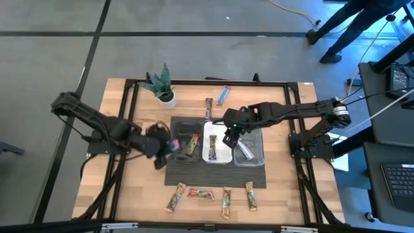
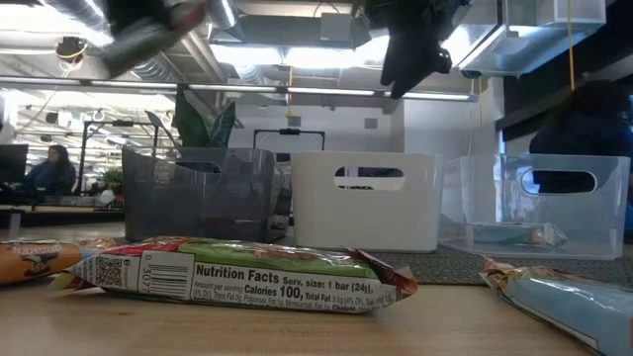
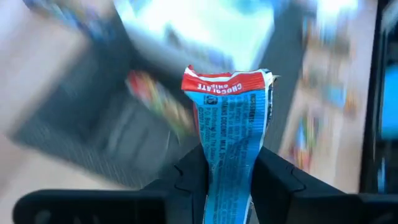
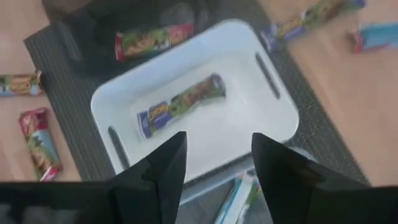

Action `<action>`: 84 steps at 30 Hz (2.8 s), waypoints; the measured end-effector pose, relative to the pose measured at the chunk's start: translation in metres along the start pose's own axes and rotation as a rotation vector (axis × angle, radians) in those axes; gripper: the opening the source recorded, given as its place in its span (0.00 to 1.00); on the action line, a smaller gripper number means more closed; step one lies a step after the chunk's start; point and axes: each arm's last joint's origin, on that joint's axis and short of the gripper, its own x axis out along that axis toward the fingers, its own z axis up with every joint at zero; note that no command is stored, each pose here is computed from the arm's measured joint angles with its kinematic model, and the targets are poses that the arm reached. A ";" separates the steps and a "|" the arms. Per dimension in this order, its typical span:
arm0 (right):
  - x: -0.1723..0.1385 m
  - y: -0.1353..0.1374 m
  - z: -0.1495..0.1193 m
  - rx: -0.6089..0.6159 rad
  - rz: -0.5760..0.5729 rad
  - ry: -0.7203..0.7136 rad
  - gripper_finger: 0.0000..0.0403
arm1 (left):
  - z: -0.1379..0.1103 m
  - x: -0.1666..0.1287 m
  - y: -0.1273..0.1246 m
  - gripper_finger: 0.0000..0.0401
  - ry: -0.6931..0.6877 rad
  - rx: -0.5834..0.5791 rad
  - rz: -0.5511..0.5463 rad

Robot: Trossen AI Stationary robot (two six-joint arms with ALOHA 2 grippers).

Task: Pick and place Granola Bars by type
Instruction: Put the red granola bar into the black bin, then put the yellow granola bar into the transparent bin

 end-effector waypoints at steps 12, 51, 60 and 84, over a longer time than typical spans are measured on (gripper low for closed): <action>-0.020 -0.004 -0.019 0.156 -0.049 0.101 0.46 | 0.047 0.028 0.021 0.23 -0.208 -0.244 0.056; -0.047 0.101 -0.112 0.597 0.096 0.285 0.46 | 0.021 0.135 0.017 0.23 0.110 -0.102 0.233; -0.026 0.132 -0.136 0.562 0.098 0.316 0.46 | 0.021 0.135 0.017 0.32 0.105 -0.162 0.232; 0.019 0.162 -0.194 0.462 -0.109 0.352 0.46 | 0.025 0.134 0.006 0.46 0.070 -0.289 0.120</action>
